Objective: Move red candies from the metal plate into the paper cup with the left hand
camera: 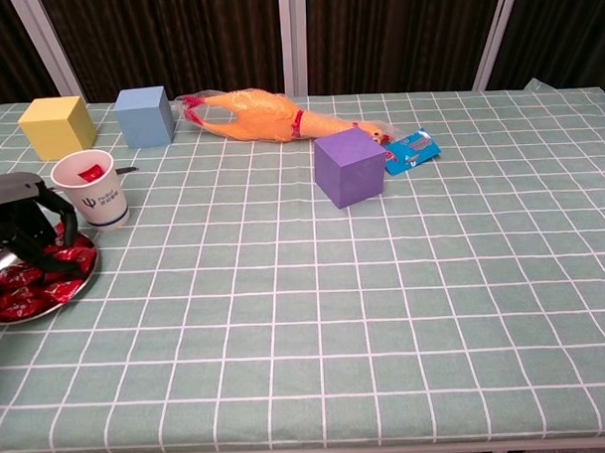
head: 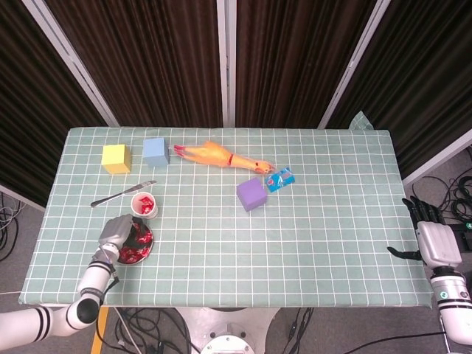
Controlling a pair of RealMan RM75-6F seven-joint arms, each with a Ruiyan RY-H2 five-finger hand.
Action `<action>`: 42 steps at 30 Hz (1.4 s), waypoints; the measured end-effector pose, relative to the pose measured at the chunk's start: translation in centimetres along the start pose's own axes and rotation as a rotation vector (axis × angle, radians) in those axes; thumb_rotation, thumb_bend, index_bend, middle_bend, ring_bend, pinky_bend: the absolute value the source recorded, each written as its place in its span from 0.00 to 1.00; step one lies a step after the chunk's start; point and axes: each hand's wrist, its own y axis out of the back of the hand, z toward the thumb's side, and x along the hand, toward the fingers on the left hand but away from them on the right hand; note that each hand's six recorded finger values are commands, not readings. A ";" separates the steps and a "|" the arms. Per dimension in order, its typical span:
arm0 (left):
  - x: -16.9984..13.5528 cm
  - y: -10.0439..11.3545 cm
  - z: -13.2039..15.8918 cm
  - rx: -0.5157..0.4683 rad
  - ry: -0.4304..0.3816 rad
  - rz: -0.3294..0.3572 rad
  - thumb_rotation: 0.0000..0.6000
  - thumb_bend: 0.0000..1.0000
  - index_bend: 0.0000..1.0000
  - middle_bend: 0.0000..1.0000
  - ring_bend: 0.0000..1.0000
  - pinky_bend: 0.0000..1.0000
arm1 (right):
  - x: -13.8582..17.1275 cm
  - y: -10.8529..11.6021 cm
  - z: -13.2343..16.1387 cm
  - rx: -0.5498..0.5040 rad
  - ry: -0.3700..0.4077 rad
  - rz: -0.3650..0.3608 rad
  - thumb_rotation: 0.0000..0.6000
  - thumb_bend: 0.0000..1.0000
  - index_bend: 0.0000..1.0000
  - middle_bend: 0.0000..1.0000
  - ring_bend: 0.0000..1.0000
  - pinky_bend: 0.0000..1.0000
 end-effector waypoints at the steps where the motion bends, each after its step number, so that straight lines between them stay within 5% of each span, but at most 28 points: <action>1: -0.1 0.2 0.0 -0.002 -0.001 0.006 1.00 0.35 0.68 1.00 1.00 1.00 | 0.0 0.0 0.0 0.000 0.000 0.000 0.85 0.00 0.00 0.00 0.00 0.00; 17: -3.3 9.7 0.7 -0.003 0.010 0.298 1.00 0.37 0.69 1.00 1.00 1.00 | 0.3 0.2 0.3 -0.009 0.018 -0.006 0.86 0.00 0.00 0.00 0.00 0.00; 35: 1.0 8.3 3.4 0.022 -0.006 0.240 1.00 0.37 0.68 1.00 1.00 1.00 | 0.4 0.1 -0.1 -0.010 0.006 -0.005 0.86 0.00 0.00 0.00 0.00 0.00; 42: 2.0 8.2 3.6 0.021 -0.010 0.223 1.00 0.28 0.51 1.00 1.00 1.00 | 0.4 0.0 -0.2 -0.012 0.002 -0.004 0.85 0.00 0.00 0.00 0.00 0.00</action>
